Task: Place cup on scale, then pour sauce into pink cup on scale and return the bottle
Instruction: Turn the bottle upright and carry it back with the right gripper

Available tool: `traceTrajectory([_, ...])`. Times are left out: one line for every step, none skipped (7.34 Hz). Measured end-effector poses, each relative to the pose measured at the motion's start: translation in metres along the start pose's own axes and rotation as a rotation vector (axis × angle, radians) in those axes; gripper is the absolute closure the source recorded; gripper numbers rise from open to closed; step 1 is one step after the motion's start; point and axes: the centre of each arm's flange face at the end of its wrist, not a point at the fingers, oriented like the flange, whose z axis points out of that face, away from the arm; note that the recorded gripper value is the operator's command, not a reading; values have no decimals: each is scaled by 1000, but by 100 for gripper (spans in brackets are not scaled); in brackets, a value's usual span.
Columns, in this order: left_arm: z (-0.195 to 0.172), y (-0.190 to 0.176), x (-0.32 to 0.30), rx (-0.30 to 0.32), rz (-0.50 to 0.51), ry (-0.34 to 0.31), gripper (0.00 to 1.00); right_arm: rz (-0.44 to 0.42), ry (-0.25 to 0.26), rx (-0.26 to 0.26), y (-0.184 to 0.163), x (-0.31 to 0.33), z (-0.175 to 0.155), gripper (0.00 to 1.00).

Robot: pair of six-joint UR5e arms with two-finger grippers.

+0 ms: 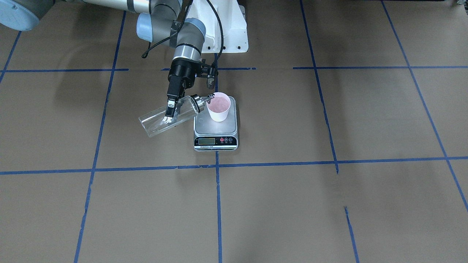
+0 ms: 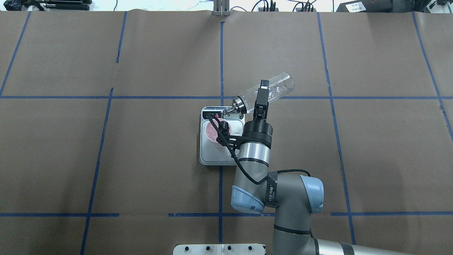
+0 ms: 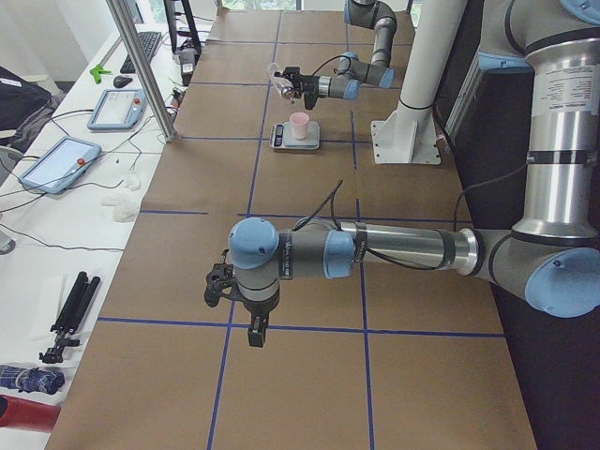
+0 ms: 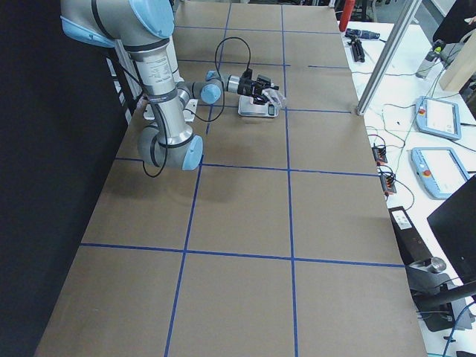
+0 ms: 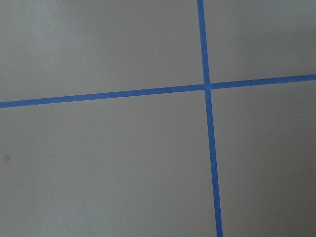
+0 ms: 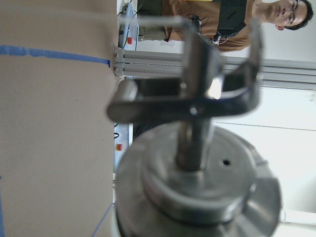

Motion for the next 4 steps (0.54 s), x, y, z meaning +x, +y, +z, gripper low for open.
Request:
traceTrajectory([0, 0, 0, 1, 1, 0, 0, 54, -42, 10, 1, 2, 0, 100])
traceTrajectory([-1, -1, 1, 2, 2, 0, 0, 113, -80, 25, 4, 7, -2, 100])
traceTrajectory([-2, -1, 1, 3, 3, -1, 0, 176, -114, 43, 9, 16, -4, 100])
traceTrajectory([-2, -2, 2, 5, 4, -1, 0, 249, -149, 57, 13, 26, -7, 100])
